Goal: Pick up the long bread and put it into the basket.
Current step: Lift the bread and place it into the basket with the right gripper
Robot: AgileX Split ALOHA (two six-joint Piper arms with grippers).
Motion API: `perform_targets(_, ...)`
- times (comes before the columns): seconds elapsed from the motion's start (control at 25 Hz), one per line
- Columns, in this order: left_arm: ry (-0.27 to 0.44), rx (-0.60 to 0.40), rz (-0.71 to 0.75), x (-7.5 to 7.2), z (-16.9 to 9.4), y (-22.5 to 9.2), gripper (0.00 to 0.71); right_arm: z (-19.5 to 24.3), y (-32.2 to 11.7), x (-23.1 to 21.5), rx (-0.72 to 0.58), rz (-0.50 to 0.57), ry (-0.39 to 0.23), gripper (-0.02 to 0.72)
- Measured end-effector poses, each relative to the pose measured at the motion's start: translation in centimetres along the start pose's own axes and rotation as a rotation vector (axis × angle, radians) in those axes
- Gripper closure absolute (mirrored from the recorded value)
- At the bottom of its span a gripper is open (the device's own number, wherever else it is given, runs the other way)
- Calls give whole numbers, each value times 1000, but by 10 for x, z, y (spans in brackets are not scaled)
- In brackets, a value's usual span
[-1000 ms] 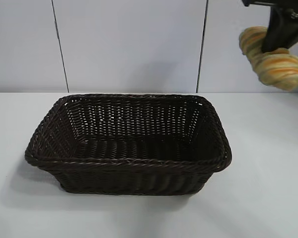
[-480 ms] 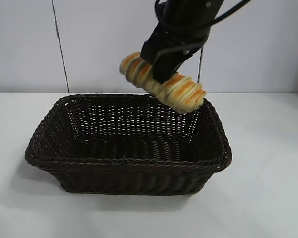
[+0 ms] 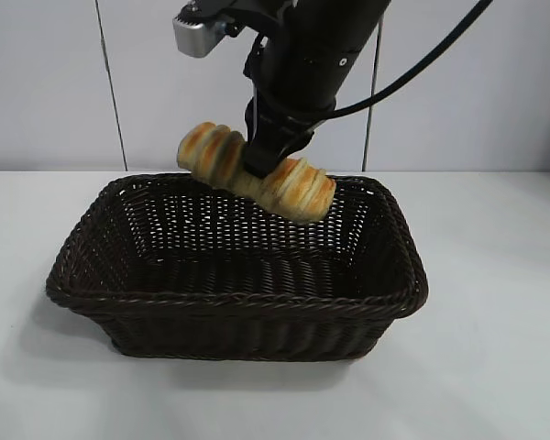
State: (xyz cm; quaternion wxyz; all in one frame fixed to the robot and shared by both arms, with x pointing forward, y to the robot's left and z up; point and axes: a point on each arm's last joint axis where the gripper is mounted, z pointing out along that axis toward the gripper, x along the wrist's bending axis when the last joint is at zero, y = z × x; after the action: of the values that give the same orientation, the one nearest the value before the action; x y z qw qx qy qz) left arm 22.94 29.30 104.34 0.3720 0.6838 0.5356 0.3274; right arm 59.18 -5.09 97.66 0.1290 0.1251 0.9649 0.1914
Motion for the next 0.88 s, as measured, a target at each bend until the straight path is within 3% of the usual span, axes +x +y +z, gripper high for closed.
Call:
perform_targets(0.16, 0, 0, 0, 0, 0, 0, 15, 16, -3, 2, 15, 23, 33, 659)
perform_targets(0.44, 0, 0, 0, 0, 0, 0, 15, 17, -3, 2, 10, 25, 31, 635)
perform_targets(0.56, 0, 0, 0, 0, 0, 0, 15, 17, -3, 2, 13, 27, 36, 521)
perform_targets(0.76, 0, 0, 0, 0, 0, 0, 15, 5, 0, 2, -3, 26, 25, 214)
perform_targets(0.88, 0, 0, 0, 0, 0, 0, 15, -10, 5, 0, -29, 37, 5, 135)
